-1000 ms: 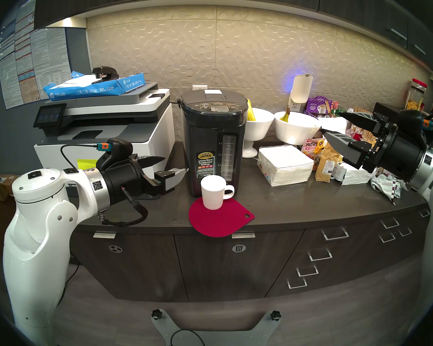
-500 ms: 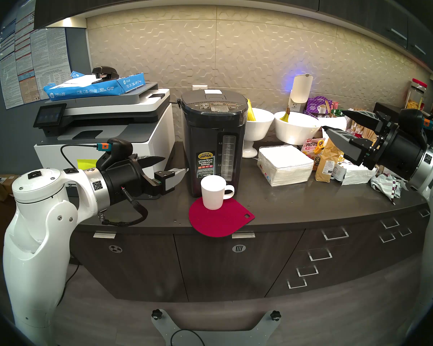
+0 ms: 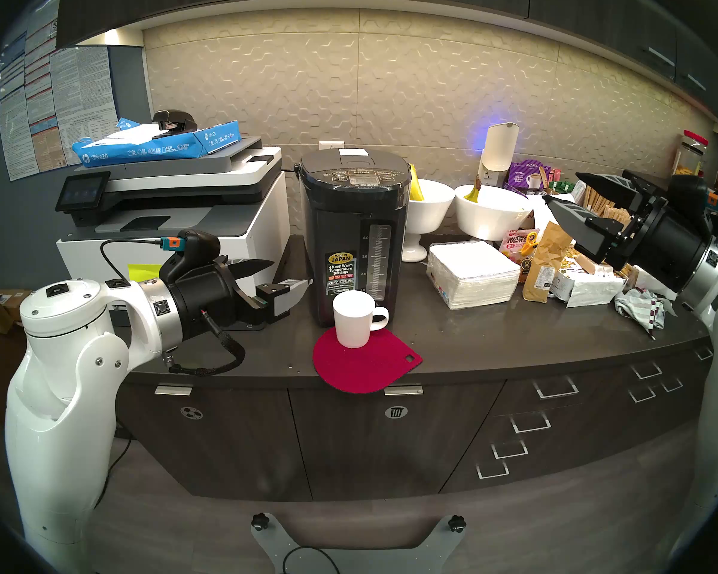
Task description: Press the water dispenser button and fill the cup
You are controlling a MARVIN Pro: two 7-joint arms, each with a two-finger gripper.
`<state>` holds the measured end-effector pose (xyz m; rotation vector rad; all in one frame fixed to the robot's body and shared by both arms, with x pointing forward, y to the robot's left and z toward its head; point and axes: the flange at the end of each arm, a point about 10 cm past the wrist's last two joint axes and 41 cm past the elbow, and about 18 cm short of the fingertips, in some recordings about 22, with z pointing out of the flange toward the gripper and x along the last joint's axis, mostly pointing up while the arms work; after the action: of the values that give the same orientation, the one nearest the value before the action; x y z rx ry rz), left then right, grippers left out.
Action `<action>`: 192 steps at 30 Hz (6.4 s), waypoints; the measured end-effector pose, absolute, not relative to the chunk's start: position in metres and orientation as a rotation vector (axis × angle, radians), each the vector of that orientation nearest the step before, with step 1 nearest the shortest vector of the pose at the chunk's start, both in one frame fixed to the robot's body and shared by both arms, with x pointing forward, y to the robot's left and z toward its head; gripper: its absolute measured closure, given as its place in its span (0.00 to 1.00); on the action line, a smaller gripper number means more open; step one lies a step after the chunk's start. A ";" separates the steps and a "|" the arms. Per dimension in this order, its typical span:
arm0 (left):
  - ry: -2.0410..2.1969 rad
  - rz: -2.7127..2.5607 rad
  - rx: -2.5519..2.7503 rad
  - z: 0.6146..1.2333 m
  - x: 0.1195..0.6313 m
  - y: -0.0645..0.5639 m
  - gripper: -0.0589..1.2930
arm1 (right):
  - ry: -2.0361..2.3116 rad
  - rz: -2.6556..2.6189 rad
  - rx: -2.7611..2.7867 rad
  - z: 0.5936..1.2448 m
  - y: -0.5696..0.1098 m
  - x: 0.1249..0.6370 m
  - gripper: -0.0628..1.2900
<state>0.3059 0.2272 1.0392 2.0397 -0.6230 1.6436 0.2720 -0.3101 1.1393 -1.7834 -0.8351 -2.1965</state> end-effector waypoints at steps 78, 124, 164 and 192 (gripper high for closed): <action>-0.623 1.643 2.040 1.039 0.306 0.227 0.02 | -0.357 -2.957 -1.169 1.202 -0.353 0.247 0.03; -0.621 1.642 2.041 1.039 0.306 0.228 0.02 | -1.301 -2.223 -1.951 1.153 -0.256 0.313 0.04; -0.621 1.642 2.041 1.039 0.306 0.228 0.02 | -1.537 -2.245 -1.846 1.204 -0.239 0.358 0.04; -0.621 1.641 2.041 1.038 0.306 0.228 0.02 | -1.346 -2.412 -1.724 1.257 -0.209 0.375 0.03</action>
<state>0.3064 0.2276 1.0385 2.0413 -0.6212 1.6412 0.3754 -0.2092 1.2575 -1.7236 -1.3459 -2.4120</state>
